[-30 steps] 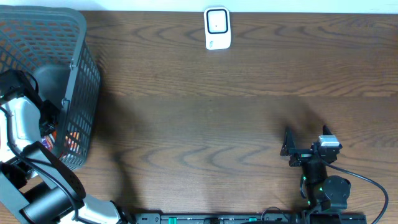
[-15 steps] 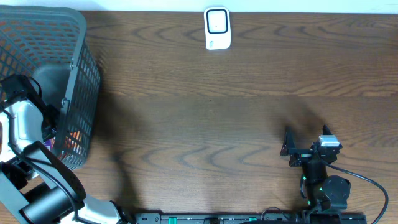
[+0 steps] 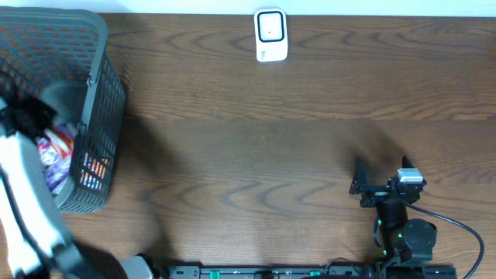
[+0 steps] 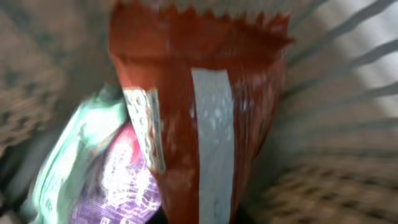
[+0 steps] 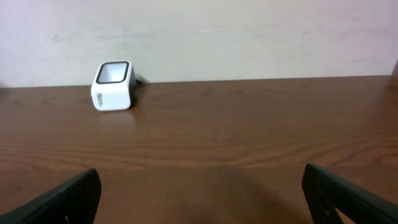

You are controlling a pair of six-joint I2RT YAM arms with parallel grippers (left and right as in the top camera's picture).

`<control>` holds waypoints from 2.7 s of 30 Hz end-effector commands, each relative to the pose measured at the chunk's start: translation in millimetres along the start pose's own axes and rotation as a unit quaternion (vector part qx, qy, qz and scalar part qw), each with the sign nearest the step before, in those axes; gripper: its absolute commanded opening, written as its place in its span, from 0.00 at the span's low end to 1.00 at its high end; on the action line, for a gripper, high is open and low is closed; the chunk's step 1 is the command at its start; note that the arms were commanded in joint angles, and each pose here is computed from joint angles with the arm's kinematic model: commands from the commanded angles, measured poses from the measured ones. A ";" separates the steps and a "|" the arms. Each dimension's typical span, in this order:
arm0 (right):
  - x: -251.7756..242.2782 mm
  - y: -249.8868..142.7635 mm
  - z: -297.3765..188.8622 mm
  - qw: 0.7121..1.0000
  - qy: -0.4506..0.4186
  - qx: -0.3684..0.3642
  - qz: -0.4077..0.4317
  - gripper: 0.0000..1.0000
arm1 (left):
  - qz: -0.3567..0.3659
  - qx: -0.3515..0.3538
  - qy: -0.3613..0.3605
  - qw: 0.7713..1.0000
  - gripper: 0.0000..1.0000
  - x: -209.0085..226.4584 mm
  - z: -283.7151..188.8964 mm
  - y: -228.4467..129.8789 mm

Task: Scan the item barcode
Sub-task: 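Lift the orange bar out and hold it under the white scanner, then lower the orange bar onto the table center and release, then reach the left gripper into the basket and grasp the purple Carefree pack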

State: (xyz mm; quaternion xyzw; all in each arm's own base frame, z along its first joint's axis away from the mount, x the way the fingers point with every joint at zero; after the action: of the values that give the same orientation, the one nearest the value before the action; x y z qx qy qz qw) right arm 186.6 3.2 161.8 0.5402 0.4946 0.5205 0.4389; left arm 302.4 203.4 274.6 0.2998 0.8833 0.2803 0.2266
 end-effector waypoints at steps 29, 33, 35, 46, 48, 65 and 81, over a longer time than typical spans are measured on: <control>-0.9 0.0 -0.3 1.000 -0.003 -0.001 -0.008 0.99 | 0.269 0.111 -0.450 0.844 0.07 -290.5 -142.3 -196.0; -0.9 0.0 -0.3 1.000 -0.003 -0.001 -0.008 0.99 | 0.317 0.148 -0.446 0.824 0.08 -323.9 -125.0 -261.6; -0.9 0.0 -0.3 1.000 -0.003 -0.001 -0.008 0.99 | 0.319 0.155 -0.440 0.825 0.07 -337.9 -115.4 -287.5; -0.9 0.0 -0.3 1.000 -0.003 -0.001 -0.008 0.99 | 0.237 0.247 -0.415 0.843 0.17 -374.6 -71.0 -396.2; -0.9 0.0 -0.3 1.000 -0.003 -0.001 -0.008 0.99 | 0.244 0.255 -0.411 0.840 0.34 -374.0 -66.3 -408.8; -0.9 0.0 -0.3 1.000 -0.003 -0.001 -0.008 0.99 | 0.149 0.040 -0.542 0.826 0.74 -319.9 -133.1 -131.5; -0.9 0.0 -0.3 1.000 -0.003 -0.001 -0.008 0.99 | -0.053 -0.026 -0.041 0.997 0.76 6.7 -49.9 11.6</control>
State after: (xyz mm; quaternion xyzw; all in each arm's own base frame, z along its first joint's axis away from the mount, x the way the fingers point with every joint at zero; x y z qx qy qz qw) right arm 186.6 3.1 161.7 0.5403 0.4946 0.5204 0.4389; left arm 295.0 161.7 348.6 0.2988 0.8286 0.2618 0.3945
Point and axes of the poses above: each gripper's point midway between its finger pads, its own z axis out along the fingers, its own x axis along the line the jaws close on, y = z × x, the point moved 6 cm from there along -z, back along the fingers, and after that the axes turned 4 degrees about z, right-handed, at the moved point
